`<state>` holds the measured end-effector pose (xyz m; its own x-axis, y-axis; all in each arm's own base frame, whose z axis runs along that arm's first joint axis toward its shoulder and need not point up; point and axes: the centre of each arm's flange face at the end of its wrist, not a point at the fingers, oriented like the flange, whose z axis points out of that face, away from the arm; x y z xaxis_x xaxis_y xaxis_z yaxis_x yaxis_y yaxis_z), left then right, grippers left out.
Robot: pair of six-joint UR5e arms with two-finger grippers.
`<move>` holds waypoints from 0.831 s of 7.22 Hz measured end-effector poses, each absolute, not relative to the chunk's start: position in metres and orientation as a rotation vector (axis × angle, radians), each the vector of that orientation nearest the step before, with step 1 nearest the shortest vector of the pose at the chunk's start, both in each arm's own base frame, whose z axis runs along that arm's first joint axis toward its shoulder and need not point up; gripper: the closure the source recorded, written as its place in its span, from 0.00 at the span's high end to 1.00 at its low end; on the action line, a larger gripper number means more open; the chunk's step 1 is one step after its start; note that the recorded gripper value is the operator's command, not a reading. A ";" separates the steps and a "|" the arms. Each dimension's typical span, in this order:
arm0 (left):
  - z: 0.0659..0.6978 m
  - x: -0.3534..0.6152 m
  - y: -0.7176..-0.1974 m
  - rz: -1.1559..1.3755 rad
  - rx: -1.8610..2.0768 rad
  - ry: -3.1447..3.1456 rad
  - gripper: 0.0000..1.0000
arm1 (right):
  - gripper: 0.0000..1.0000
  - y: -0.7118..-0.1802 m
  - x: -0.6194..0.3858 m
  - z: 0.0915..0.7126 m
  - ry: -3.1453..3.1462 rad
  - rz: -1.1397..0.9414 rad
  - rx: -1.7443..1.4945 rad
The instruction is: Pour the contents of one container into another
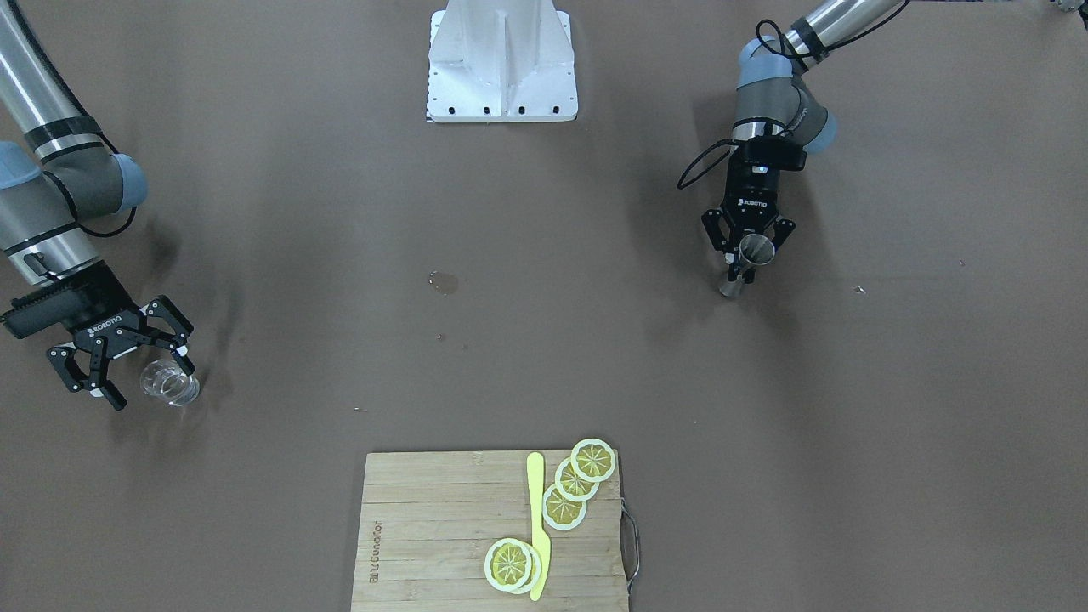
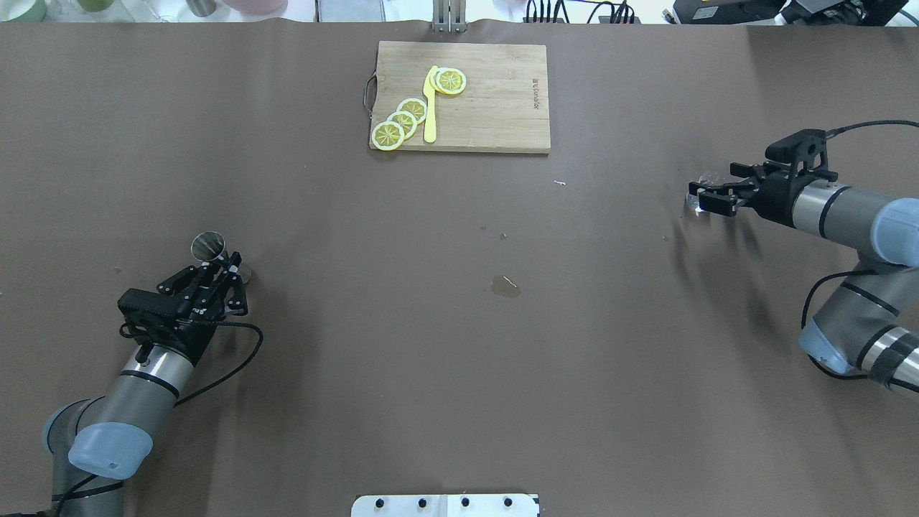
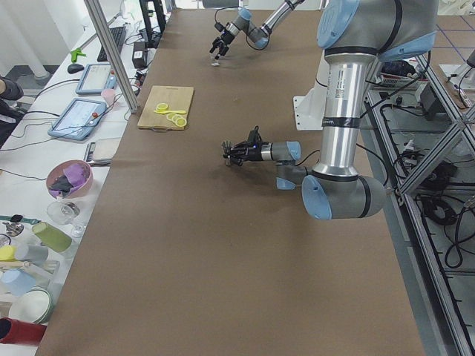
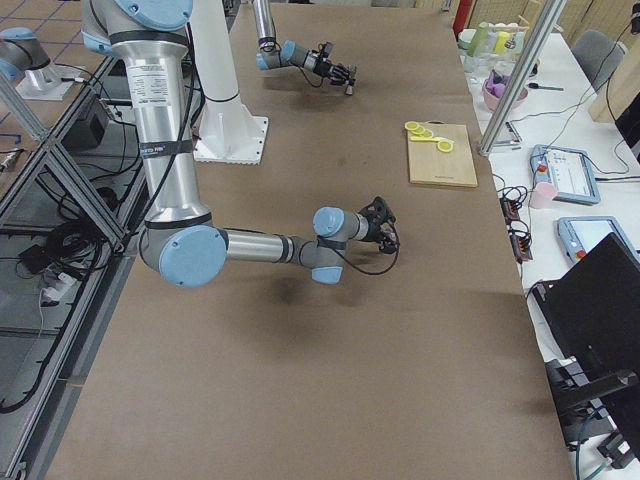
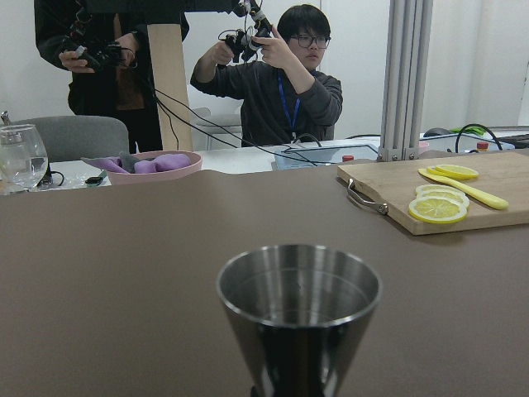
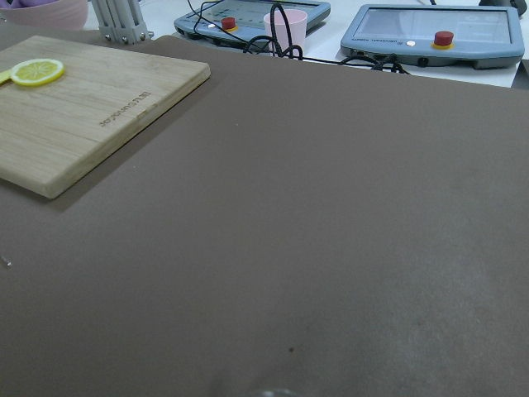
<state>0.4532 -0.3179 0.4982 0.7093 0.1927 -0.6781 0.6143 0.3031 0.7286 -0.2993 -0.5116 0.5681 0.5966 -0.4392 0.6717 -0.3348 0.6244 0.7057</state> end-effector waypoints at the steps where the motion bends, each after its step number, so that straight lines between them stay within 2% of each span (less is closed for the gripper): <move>1: 0.498 0.453 -0.318 -0.320 1.262 0.777 0.00 | 1.00 -0.521 -0.302 0.559 -0.970 -0.075 0.923; 2: 0.499 0.454 -0.318 -0.319 1.261 0.777 0.14 | 1.00 -0.526 -0.304 0.554 -0.972 -0.078 0.913; 3: 0.498 0.455 -0.318 -0.319 1.261 0.777 0.36 | 1.00 -0.529 -0.305 0.553 -0.977 -0.090 0.889; 4: 0.498 0.455 -0.318 -0.319 1.261 0.779 0.98 | 1.00 -0.536 -0.304 0.551 -0.986 -0.108 0.846; 6: 0.498 0.456 -0.318 -0.318 1.261 0.778 0.99 | 1.00 -0.556 -0.293 0.547 -0.997 -0.137 0.754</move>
<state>0.4558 -0.3184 0.4975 0.7091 0.1942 -0.6778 0.6134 0.3039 0.7289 -0.2933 -0.5559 0.5468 0.5566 -0.4325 0.7093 -0.2258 0.7429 0.6302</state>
